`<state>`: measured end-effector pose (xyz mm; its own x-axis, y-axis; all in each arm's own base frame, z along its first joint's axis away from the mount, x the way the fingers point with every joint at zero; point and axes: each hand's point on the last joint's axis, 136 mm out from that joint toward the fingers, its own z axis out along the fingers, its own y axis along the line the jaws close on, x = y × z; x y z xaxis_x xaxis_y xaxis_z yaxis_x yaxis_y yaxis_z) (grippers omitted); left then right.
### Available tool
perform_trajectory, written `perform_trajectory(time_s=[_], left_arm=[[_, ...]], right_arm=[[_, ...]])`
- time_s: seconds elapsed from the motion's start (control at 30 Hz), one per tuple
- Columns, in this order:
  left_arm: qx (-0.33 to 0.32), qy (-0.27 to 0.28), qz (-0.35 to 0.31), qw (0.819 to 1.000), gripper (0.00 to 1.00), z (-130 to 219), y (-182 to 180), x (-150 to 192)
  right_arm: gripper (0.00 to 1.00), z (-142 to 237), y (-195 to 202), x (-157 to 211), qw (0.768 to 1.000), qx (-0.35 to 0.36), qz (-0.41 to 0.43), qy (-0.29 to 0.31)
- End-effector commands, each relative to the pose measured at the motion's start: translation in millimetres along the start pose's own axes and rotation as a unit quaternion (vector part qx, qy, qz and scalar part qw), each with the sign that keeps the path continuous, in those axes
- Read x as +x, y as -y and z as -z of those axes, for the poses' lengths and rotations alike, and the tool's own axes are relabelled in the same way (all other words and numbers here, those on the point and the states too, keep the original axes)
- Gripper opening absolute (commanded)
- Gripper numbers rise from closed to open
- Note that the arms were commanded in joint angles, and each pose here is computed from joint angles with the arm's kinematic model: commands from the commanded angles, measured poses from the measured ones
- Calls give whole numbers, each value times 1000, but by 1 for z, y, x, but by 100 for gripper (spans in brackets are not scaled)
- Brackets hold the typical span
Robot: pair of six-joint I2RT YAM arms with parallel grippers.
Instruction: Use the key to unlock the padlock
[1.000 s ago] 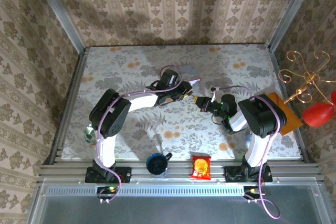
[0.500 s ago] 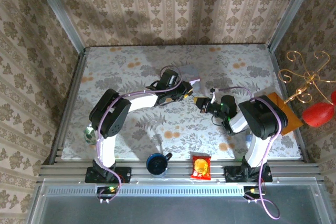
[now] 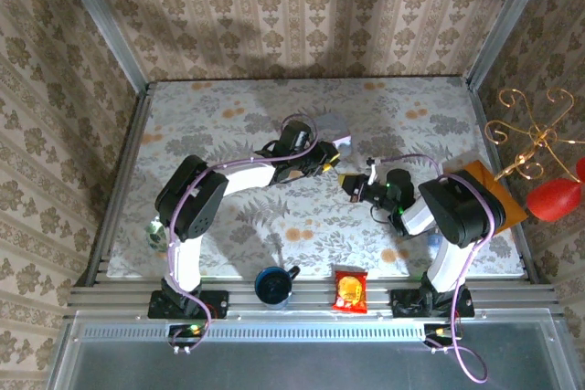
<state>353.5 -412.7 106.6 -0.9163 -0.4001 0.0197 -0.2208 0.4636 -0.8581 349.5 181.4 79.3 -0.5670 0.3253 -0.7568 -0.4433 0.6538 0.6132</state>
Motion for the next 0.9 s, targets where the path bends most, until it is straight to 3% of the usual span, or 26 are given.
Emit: perform_trajectory(time_s=[0.0, 0.87], left_arm=[[60, -10, -8, 998, 0, 20, 44, 6], [44, -16, 6, 999, 0, 15, 25, 6]], right_arm=[[0, 5, -4, -6, 1000, -18, 5, 8], [0, 11, -10, -25, 999, -31, 10, 29]])
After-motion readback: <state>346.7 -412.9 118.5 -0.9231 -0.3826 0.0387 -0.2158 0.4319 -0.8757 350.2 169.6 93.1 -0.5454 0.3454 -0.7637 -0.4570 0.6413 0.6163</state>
